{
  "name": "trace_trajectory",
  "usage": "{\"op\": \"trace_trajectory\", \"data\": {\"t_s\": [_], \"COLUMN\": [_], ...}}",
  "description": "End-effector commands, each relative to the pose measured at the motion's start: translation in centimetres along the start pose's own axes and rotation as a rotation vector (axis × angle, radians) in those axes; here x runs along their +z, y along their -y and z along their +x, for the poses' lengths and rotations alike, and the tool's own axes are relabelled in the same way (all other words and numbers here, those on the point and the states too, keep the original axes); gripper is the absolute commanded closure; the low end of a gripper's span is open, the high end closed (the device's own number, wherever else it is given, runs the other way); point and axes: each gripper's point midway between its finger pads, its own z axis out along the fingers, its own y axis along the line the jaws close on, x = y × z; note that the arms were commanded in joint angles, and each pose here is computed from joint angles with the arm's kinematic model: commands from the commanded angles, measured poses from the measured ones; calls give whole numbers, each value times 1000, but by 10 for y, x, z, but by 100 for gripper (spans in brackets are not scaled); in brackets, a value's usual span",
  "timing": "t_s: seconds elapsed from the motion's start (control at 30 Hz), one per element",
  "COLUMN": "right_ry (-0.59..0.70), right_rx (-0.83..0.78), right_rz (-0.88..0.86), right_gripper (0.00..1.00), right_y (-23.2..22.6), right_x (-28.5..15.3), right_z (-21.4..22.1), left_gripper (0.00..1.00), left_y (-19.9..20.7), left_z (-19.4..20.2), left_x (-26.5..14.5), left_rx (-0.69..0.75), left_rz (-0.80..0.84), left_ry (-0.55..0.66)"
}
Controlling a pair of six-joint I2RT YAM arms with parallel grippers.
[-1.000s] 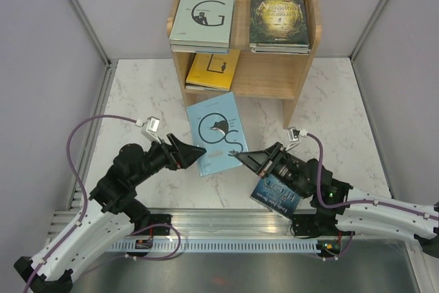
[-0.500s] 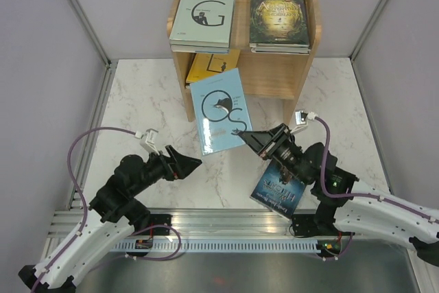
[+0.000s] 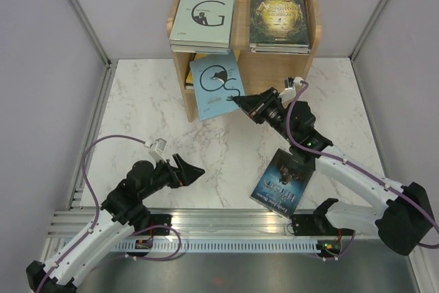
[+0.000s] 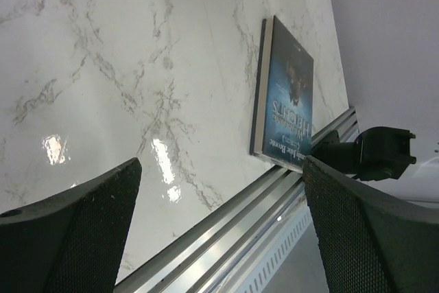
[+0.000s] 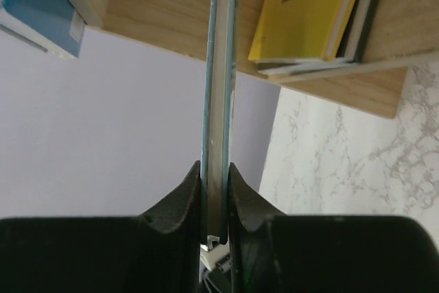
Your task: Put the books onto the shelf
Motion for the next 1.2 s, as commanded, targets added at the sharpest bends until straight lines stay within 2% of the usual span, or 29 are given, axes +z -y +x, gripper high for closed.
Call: {"op": "trace_trajectory", "data": {"t_s": [0.0, 0.17, 0.43, 0.6, 0.77, 1.03, 1.07, 1.13, 1.17], "right_ry": [110, 167, 268, 326, 305, 240, 222, 209, 210], "right_rx": [58, 99, 169, 190, 185, 172, 155, 137, 121], "right_rz": [-351, -315, -257, -154, -77, -50, -41, -18, 1], "right_gripper": [100, 100, 100, 100, 100, 100, 87, 67, 52], "right_y": [-101, -85, -66, -45, -31, -30, -28, -26, -25], "right_x": [1, 30, 73, 97, 123, 142, 142, 139, 135], "right_z": [-49, -65, -85, -91, -78, -56, -52, -50, -51], "left_gripper": [0, 0, 0, 0, 0, 0, 0, 0, 0], "left_y": [6, -25, -31, -32, -34, -35, -35, -35, -35], "left_z": [2, 25, 31, 33, 34, 35, 35, 36, 36], "left_x": [6, 19, 26, 27, 28, 28, 28, 28, 28], "left_rx": [-31, -46, -32, -33, -35, -37, -38, -38, -38], "left_rz": [63, 10, 20, 19, 16, 15, 14, 14, 16], "left_ry": [14, -27, -37, -43, -44, -47, -48, -51, -50]}}
